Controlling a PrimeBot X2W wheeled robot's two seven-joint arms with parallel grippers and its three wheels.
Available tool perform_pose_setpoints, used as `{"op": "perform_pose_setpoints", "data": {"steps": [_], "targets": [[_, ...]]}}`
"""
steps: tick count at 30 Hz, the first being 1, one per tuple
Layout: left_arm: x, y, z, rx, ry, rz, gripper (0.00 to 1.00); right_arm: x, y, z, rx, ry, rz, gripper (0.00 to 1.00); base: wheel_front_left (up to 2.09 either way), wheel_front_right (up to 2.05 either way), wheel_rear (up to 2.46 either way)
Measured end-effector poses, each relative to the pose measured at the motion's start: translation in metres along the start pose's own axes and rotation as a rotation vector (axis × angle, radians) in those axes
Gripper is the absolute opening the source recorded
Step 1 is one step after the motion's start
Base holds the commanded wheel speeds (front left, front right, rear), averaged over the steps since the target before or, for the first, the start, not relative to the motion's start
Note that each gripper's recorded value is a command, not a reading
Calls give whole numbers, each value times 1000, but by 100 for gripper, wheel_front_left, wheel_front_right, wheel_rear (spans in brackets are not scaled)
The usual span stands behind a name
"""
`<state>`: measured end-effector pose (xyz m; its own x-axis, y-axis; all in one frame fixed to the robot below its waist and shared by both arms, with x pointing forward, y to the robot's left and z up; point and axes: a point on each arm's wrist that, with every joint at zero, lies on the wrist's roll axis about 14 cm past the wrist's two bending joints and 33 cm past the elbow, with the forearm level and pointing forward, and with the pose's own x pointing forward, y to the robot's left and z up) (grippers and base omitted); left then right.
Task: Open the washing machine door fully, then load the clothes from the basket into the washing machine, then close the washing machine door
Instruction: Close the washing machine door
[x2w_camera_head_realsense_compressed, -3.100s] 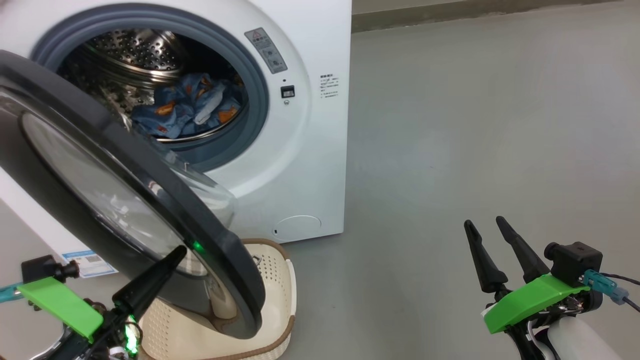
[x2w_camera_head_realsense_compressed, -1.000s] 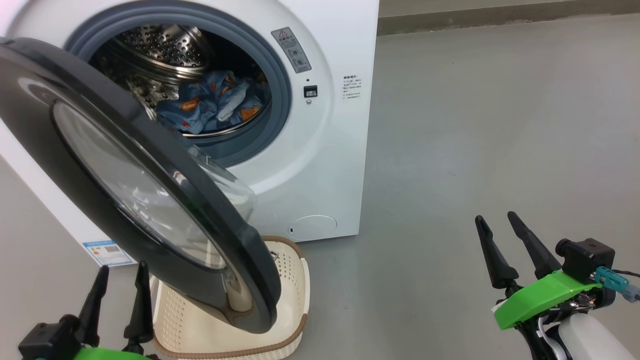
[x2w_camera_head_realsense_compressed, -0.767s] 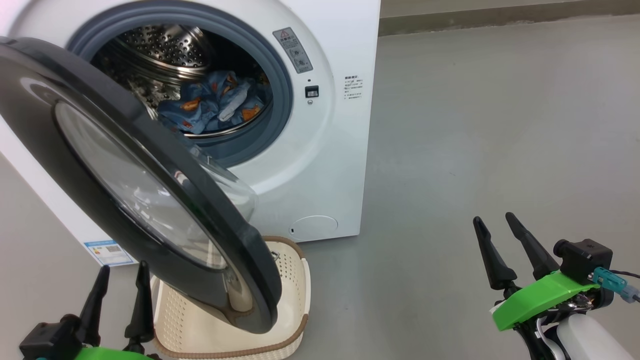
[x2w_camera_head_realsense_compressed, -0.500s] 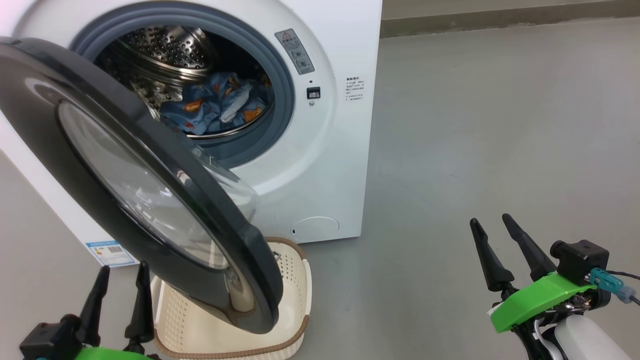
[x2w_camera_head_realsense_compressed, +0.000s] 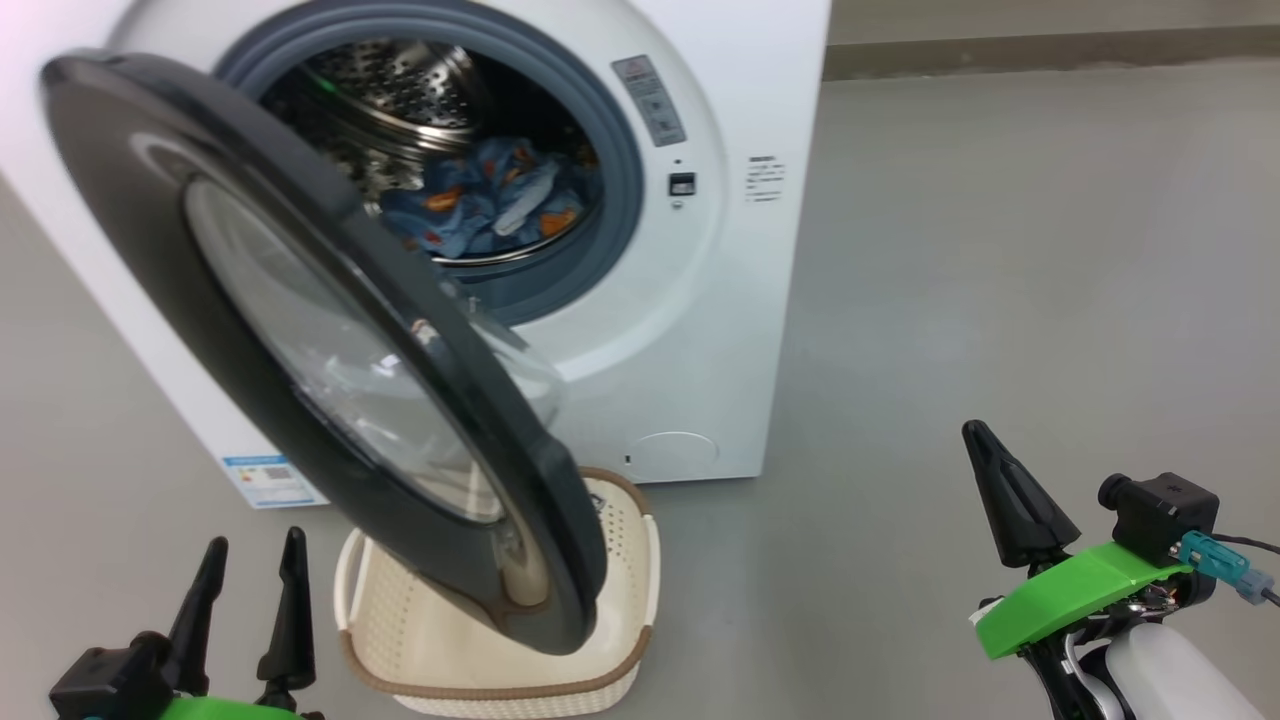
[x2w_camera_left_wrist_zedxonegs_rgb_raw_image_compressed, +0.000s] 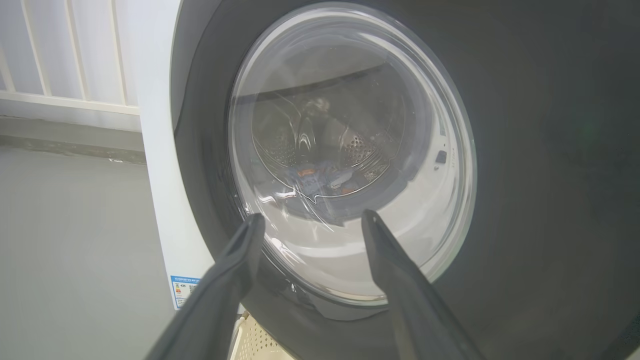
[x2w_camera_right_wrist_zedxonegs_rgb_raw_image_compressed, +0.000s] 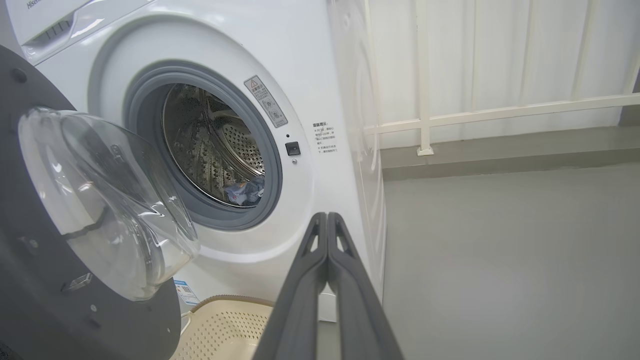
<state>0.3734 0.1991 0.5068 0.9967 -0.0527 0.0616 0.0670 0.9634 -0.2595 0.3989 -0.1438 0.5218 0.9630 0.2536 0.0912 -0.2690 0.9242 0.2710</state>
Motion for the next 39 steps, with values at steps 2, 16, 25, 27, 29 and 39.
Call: {"op": "perform_pose_setpoints", "data": {"steps": [2,16,25,27,29,39], "targets": [[-4,5,2,1,-5,16,100,4,7,0,2,-2,20,0,0,0,0],[-42,46,17,9,-48,153,100,45,91,36,96,-123,250,0,0,0,0],[-61,62,23,8,-67,214,100,49,161,100,160,-314,454,0,0,0,0],[-64,64,23,9,-69,222,100,44,177,111,170,-345,508,0,0,0,0],[-67,66,24,9,-72,231,100,35,198,116,183,-361,577,0,0,0,0],[-79,74,25,9,-78,266,100,-14,276,71,135,-208,887,0,0,0,0]]}}
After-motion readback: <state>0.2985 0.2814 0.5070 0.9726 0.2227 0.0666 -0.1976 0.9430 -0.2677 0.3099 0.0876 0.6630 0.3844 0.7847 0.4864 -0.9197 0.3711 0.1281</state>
